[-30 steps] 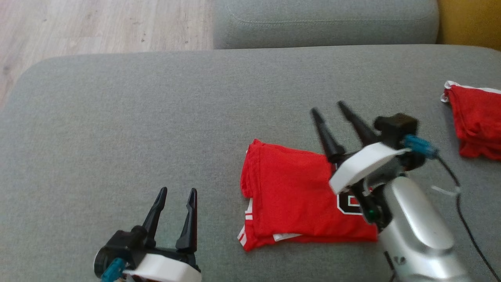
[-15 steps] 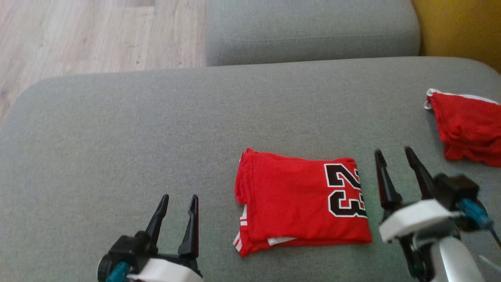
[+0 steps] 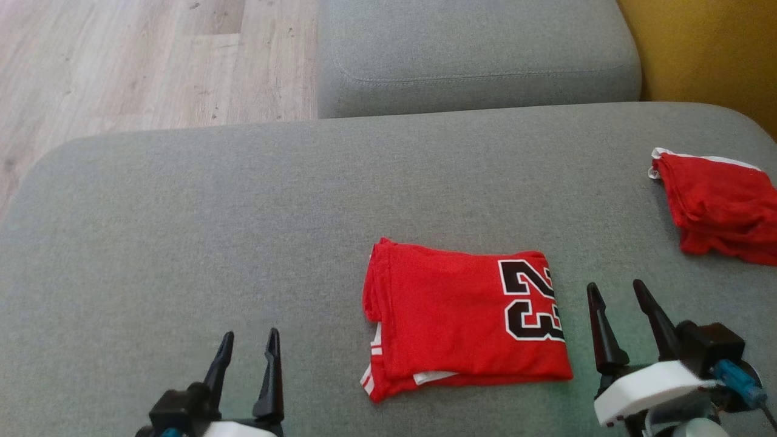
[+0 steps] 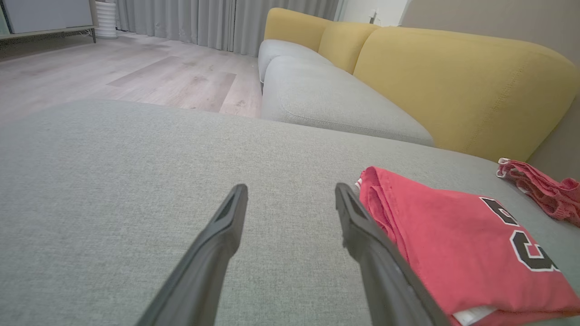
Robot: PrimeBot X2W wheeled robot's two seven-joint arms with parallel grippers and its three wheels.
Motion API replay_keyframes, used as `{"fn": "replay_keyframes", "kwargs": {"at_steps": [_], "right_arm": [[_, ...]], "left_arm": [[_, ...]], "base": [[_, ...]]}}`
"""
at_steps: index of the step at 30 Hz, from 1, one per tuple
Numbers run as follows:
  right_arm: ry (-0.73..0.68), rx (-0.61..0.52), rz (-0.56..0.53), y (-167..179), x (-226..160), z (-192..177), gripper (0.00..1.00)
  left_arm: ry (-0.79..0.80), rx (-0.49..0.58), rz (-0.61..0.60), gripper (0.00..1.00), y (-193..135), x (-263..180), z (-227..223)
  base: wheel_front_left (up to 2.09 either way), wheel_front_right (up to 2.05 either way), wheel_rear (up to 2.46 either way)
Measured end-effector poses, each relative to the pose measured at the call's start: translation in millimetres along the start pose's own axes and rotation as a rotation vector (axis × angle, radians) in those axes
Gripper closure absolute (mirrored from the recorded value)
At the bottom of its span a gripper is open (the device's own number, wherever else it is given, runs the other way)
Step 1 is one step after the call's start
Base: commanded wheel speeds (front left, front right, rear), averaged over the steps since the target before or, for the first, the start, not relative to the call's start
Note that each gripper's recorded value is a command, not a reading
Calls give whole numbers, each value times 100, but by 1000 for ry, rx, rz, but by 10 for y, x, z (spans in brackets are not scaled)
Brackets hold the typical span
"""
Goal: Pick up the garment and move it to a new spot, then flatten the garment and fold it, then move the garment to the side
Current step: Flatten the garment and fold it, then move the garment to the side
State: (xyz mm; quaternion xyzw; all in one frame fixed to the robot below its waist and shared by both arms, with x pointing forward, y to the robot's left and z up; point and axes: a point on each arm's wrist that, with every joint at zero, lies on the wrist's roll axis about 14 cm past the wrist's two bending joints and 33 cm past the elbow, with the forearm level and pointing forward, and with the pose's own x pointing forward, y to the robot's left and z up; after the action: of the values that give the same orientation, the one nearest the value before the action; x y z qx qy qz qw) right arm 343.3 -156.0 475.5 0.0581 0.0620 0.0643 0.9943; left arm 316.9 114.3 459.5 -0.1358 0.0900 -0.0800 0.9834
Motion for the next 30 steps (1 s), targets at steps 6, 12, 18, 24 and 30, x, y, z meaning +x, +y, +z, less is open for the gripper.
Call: {"fn": "replay_keyframes", "kwargs": {"at_steps": [6,12,18,24,30], "right_arm": [[7,1,4,16,-12,-26,0],[10,0,9,33,-6,-32,0],[45,-8,10,33,2,-95,0],[200,-50,9,12,85,-331,0],[364,-102,27,40,311,-491,0]], "left_arm": [[-14,9,15,0,60,3,29],[-21,7,13,0,44,13,36],[-25,13,17,0,74,24,47],[-15,15,27,0,104,33,16],[-2,14,53,0,171,44,-29]], "base": [[0,0,0],[0,0,0],[0,0,0],[0,0,0],[0,0,0]]}}
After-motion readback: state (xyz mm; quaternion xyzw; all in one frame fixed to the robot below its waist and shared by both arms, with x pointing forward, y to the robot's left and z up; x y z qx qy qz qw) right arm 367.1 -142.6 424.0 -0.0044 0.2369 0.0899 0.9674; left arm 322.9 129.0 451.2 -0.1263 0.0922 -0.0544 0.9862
